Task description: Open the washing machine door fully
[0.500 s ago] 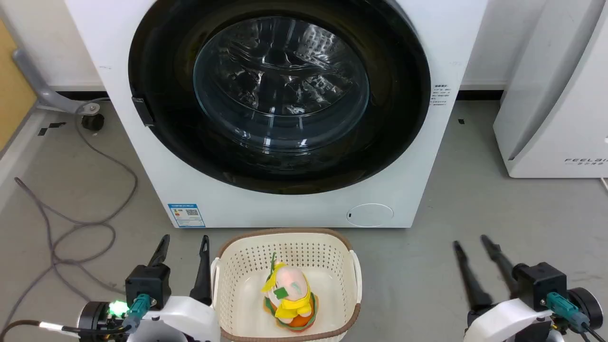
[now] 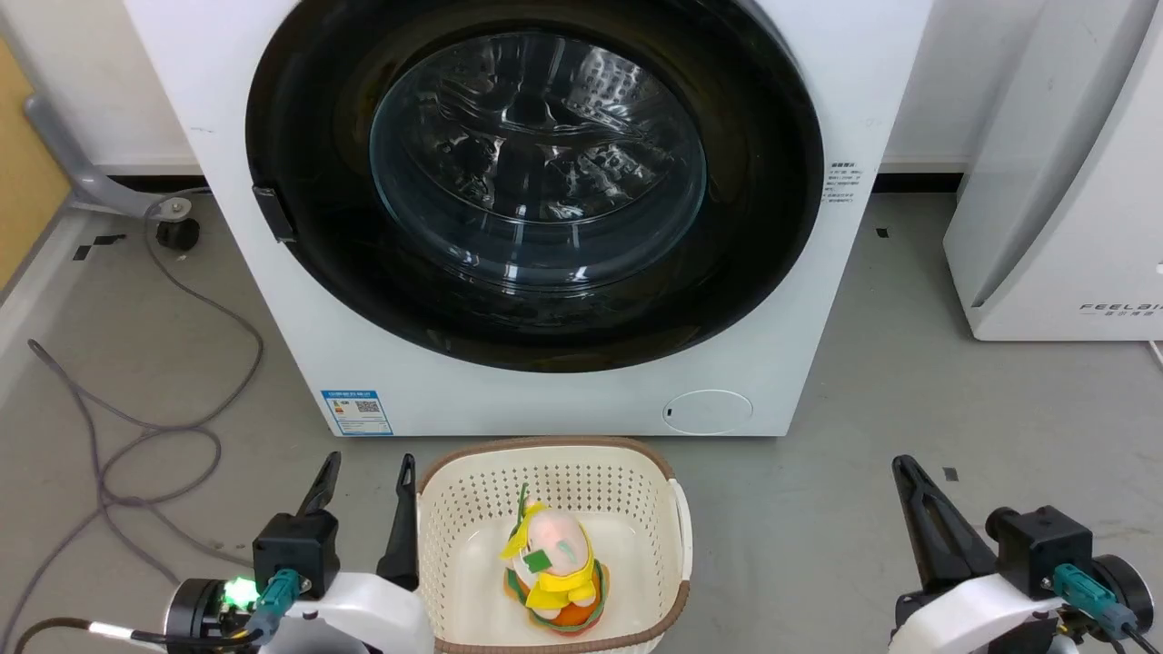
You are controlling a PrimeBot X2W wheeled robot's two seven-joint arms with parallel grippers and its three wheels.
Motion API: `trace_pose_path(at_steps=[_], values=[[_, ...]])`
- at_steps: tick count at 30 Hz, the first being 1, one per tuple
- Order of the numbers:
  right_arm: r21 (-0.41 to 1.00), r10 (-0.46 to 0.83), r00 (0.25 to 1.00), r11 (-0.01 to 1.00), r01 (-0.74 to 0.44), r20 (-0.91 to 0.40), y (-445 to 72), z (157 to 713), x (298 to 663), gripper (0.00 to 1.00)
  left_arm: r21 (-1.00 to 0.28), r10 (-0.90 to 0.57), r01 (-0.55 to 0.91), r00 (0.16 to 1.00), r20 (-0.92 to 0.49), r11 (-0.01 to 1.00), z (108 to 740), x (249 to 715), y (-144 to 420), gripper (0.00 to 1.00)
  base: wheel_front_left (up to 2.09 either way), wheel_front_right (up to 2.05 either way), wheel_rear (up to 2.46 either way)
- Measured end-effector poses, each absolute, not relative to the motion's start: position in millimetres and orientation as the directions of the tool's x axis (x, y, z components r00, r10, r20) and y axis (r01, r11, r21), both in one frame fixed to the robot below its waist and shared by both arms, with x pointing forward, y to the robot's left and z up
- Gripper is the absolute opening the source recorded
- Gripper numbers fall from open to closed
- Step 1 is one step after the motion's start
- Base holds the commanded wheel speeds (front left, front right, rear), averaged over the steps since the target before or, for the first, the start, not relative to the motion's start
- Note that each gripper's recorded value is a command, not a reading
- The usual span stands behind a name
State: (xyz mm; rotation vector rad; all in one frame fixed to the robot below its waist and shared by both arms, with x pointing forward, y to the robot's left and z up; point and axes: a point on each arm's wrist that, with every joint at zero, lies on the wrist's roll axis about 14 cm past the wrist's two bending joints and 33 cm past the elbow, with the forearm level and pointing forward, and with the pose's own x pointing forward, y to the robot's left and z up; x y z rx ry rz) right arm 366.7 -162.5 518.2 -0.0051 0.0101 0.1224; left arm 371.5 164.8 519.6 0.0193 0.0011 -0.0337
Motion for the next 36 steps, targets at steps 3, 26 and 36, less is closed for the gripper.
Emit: trace_pose_path(at_steps=[3,26,36], values=[[0.001,0.121,0.993,0.993,-0.121,-0.006,-163,519,367,0.00,0.017,-0.040,0.040,0.999,-0.001,0.999,519,371,163,1.00,0.00,0.00,0.00],[0.524,0.005,0.991,0.848,-0.075,0.133,-188,543,374,0.00,-0.007,-0.068,0.068,0.997,0.038,0.998,523,380,152,1.00,0.00,0.00,0.00],[0.741,-0.096,0.976,0.666,-0.082,0.194,-213,563,401,0.00,-0.001,-0.078,0.078,0.996,0.035,0.997,517,391,151,1.00,0.00,0.00,0.00]])
